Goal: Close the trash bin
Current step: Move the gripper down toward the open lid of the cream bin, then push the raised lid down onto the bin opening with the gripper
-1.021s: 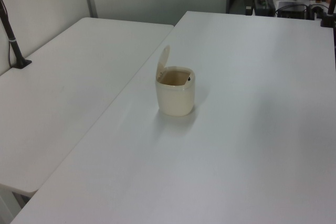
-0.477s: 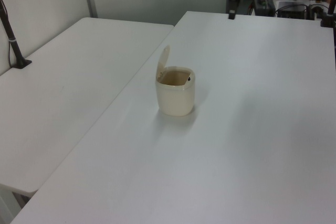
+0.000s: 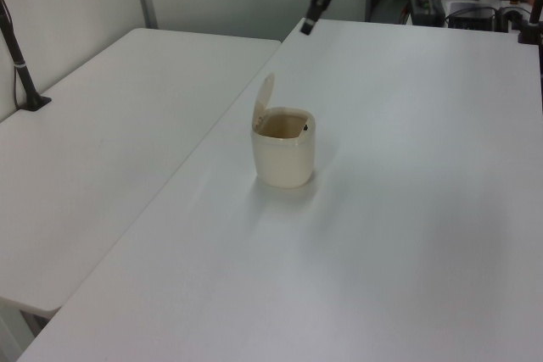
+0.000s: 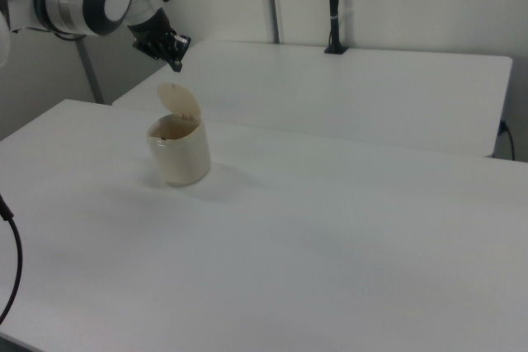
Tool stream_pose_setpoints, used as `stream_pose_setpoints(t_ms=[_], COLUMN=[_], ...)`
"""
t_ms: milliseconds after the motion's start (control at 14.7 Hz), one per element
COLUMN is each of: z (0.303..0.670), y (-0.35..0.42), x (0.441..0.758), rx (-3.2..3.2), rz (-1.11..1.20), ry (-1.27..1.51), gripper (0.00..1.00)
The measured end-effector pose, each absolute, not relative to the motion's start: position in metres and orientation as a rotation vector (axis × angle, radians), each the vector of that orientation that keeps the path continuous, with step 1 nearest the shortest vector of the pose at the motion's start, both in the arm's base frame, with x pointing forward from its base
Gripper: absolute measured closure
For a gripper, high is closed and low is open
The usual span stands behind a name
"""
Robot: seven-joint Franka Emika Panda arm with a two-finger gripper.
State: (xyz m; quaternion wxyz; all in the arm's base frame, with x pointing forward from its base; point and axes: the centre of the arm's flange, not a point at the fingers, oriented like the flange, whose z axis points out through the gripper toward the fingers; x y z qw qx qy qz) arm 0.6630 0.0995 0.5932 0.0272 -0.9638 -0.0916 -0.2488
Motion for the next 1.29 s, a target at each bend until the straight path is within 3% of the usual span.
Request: stream_pose_setpoints(t_ms=[409,749,1021,1294], z=[0.565,0.541,0.524,0.505], y=[0.164,0.171,0.172,0.172], x=[0.686,0.702,0.706,0.701], rx=[-2.842,-2.791,-2.806,-2.906], rz=[-1.019,-1.127,-1.096,-0.869], ry=[-0.334,-0.323,-0.324,-0.35], gripper=[0.99,0.99,0.99,0.99])
